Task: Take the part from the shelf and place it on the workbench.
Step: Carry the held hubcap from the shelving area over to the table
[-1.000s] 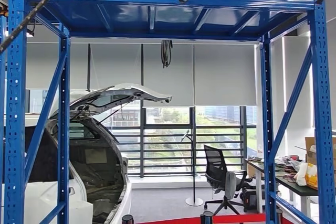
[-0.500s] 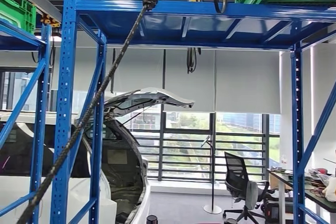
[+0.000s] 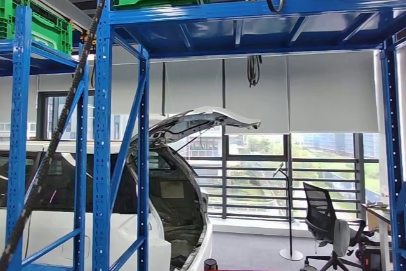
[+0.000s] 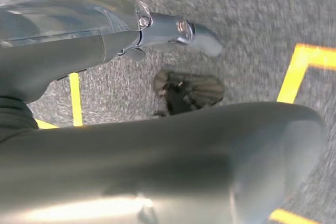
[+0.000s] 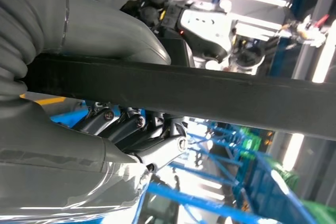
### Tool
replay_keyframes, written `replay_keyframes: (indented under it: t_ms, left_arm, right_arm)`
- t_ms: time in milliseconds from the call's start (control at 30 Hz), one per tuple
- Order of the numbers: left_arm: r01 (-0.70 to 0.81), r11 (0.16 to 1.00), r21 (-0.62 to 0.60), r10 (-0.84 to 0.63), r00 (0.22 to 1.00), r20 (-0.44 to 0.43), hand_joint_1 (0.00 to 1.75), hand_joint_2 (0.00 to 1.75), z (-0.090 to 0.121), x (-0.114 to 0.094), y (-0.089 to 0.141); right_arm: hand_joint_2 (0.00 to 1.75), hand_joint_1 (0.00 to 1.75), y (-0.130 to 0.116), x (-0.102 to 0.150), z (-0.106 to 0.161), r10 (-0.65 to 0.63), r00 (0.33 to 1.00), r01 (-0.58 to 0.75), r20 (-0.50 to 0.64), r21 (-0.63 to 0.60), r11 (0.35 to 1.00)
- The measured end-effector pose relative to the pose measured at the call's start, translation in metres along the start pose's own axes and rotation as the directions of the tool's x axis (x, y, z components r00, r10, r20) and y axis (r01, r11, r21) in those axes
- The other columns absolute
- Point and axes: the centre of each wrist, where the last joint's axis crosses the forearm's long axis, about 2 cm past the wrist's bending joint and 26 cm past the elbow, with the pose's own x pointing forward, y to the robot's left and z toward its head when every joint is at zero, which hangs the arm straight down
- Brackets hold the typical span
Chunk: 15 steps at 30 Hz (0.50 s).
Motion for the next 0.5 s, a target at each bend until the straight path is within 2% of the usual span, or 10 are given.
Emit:
replay_keyframes:
  t_ms: [500]
  left_arm:
    - [-0.016,0.999,0.030,0.017,0.999,-0.034,0.00,1.75,0.0018,-0.0025,0.0076]
  right_arm:
    - [1.75,1.75,0.0035,-0.0026,-0.0076,0.021,1.000,-0.021,-0.020,0.031,0.999]
